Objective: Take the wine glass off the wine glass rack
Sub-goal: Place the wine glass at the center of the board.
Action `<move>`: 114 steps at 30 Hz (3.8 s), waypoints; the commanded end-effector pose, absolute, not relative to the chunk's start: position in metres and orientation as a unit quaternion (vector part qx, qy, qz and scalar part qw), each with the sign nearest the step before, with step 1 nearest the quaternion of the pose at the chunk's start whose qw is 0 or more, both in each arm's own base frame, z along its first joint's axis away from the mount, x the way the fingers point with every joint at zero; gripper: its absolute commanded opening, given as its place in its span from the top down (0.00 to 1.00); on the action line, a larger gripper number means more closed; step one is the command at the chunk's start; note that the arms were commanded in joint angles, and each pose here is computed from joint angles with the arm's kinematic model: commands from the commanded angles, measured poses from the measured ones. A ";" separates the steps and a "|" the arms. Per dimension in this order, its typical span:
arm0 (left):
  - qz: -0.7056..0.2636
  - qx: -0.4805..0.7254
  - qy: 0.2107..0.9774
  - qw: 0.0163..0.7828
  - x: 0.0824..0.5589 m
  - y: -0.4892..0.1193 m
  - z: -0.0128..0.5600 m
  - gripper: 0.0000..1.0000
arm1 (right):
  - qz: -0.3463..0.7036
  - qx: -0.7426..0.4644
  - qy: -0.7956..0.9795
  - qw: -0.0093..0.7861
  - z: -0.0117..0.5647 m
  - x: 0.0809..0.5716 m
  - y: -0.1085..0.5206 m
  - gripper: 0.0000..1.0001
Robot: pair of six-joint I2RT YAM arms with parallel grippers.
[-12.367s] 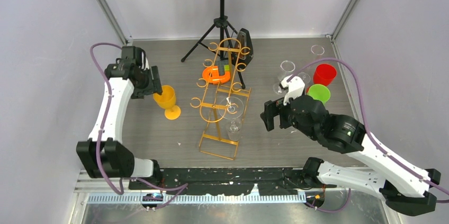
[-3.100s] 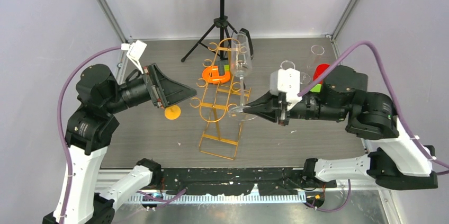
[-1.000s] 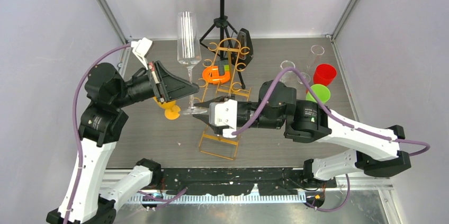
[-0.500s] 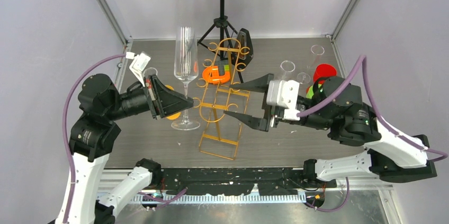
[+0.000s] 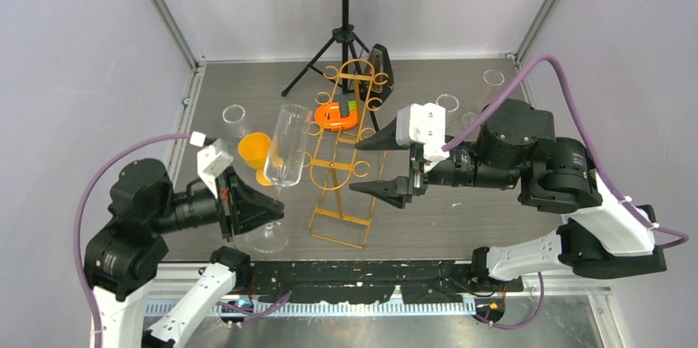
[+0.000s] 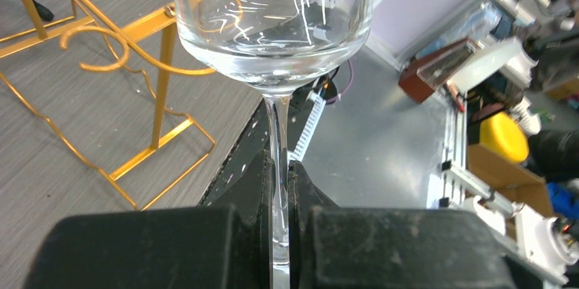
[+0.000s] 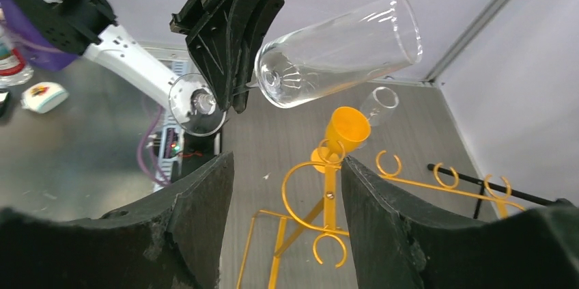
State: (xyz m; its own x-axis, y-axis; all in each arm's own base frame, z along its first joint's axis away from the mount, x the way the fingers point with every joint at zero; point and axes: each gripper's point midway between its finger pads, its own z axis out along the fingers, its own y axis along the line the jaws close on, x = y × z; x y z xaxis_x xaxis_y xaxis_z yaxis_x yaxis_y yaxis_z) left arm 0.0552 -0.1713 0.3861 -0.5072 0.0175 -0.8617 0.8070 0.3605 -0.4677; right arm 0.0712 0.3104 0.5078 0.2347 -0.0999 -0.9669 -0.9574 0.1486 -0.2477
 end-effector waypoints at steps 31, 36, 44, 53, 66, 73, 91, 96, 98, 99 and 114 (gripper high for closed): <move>-0.456 0.499 0.654 0.341 -0.010 -0.154 0.321 1.00 | 0.492 -0.635 0.457 0.382 0.475 0.006 0.336 0.37; -0.454 0.502 0.650 0.345 -0.011 -0.151 0.322 1.00 | 0.491 -0.638 0.463 0.371 0.466 0.009 0.347 0.37; -0.453 0.503 0.645 0.355 -0.014 -0.147 0.321 1.00 | 0.501 -0.642 0.461 0.354 0.459 0.006 0.353 0.39; -0.448 0.501 0.648 0.358 -0.011 -0.148 0.321 1.00 | 0.519 -0.648 0.456 0.320 0.448 -0.003 0.358 0.56; -0.446 0.500 0.651 0.358 -0.010 -0.147 0.321 1.00 | 0.532 -0.650 0.452 0.298 0.443 -0.009 0.361 0.94; -0.444 0.499 0.653 0.356 -0.009 -0.148 0.320 0.58 | 0.530 -0.643 0.451 0.320 0.447 -0.006 0.358 0.94; -0.409 0.492 0.669 0.378 0.008 -0.146 0.314 0.23 | 0.460 -0.629 0.541 0.315 0.402 0.002 0.293 0.94; -0.404 0.489 0.670 0.385 0.010 -0.145 0.317 0.22 | 0.426 -0.602 0.596 0.316 0.392 0.008 0.256 0.94; -0.399 0.485 0.676 0.386 0.012 -0.144 0.318 0.22 | 0.410 -0.581 0.626 0.320 0.387 0.013 0.245 0.95; -0.398 0.484 0.678 0.386 0.013 -0.144 0.318 0.22 | 0.400 -0.566 0.639 0.333 0.387 0.019 0.239 0.94; -0.381 0.460 0.698 0.395 0.026 -0.144 0.314 0.00 | 0.228 -0.342 0.841 0.352 0.319 0.106 0.174 0.94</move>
